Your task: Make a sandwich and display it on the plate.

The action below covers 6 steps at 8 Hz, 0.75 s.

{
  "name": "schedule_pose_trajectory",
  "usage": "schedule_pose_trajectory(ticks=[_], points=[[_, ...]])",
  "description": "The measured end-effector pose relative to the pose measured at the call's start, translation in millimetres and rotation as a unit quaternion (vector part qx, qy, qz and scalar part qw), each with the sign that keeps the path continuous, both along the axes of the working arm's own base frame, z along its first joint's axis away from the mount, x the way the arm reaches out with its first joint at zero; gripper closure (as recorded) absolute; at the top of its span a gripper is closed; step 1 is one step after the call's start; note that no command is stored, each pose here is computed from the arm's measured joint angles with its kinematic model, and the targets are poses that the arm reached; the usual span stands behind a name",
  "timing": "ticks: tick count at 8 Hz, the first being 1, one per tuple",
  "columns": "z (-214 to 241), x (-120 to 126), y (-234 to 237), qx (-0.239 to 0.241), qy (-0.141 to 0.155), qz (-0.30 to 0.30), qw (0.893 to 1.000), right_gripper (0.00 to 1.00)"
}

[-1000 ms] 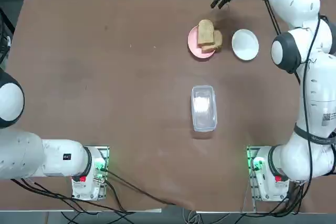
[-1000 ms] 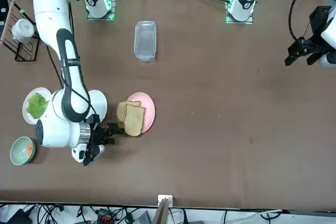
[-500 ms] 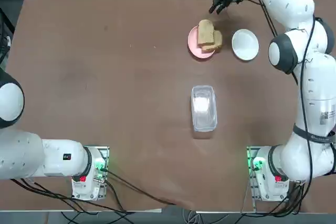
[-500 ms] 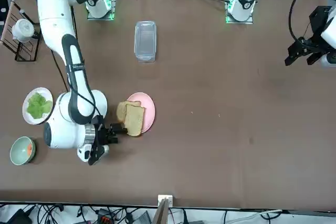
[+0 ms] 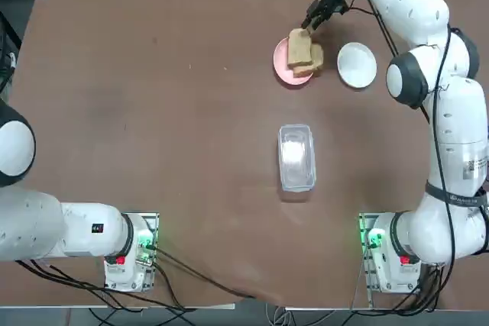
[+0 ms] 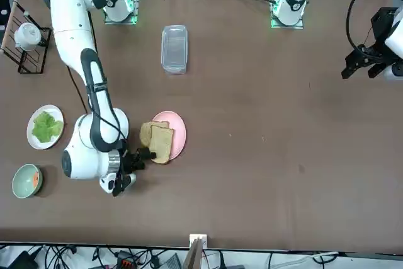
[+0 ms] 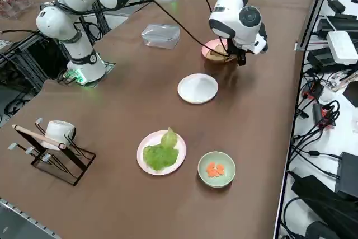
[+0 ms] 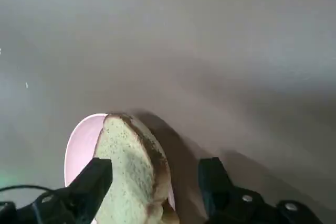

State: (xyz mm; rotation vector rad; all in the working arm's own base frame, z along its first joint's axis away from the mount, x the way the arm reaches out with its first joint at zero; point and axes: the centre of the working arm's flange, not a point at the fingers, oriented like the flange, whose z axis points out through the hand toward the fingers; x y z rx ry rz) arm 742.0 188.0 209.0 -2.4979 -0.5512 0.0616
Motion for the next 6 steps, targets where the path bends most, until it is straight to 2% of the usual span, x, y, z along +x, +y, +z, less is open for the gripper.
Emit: schedule_pose_trajectory(ticks=[6], points=[[-7, -6, 21, 0.008, 0.007, 0.007, 1.0, 0.01]])
